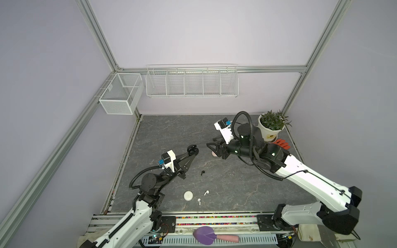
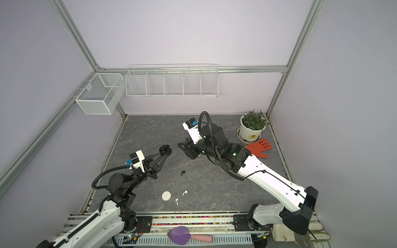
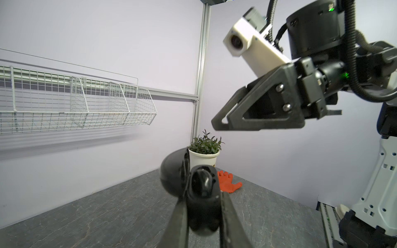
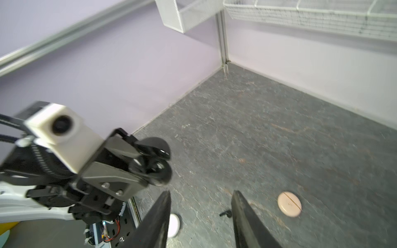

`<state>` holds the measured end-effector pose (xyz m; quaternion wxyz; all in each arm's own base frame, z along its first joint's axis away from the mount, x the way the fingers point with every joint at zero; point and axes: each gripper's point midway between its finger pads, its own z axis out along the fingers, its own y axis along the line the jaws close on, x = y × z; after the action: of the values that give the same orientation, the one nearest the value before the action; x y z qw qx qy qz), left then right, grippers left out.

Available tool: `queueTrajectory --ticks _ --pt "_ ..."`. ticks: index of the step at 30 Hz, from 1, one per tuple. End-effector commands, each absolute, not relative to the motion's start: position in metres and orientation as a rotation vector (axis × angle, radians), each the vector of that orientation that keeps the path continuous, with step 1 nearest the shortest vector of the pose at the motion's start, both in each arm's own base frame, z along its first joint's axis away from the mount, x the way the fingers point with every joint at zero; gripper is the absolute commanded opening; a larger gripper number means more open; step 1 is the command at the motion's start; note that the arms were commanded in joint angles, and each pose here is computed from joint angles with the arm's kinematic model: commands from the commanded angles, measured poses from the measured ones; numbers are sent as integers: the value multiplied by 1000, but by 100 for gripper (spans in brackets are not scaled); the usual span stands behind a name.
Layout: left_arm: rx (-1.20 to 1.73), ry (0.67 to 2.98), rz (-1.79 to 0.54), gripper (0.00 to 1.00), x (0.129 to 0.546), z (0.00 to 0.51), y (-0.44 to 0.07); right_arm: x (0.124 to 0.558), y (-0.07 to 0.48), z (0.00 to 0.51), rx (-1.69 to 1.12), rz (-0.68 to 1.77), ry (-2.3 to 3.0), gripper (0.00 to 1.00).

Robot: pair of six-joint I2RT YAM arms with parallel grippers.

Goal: Insert the wireless bluetooth earbuds into the charging case
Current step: 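Open the right gripper and move it down toward the remaining black earbud, then lower the open right gripper over the black earbud on the table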

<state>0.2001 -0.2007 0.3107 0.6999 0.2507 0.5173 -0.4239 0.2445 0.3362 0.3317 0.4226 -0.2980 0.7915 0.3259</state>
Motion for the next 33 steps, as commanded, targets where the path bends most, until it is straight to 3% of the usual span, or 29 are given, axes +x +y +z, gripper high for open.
queueTrajectory --ticks 1,8,14,21,33 --pt "539 1201 -948 0 199 292 -198 249 330 260 -669 754 2226 48" --pt "502 1241 -943 0 201 283 -193 238 358 131 -596 792 2668 47" --pt "500 1250 -939 0 201 281 -192 234 366 73 -567 755 2850 48" --pt "497 1250 -910 0 200 281 -188 238 370 43 -587 659 2913 55" --pt "493 1249 -902 0 200 280 -187 262 364 26 -661 239 2838 58"
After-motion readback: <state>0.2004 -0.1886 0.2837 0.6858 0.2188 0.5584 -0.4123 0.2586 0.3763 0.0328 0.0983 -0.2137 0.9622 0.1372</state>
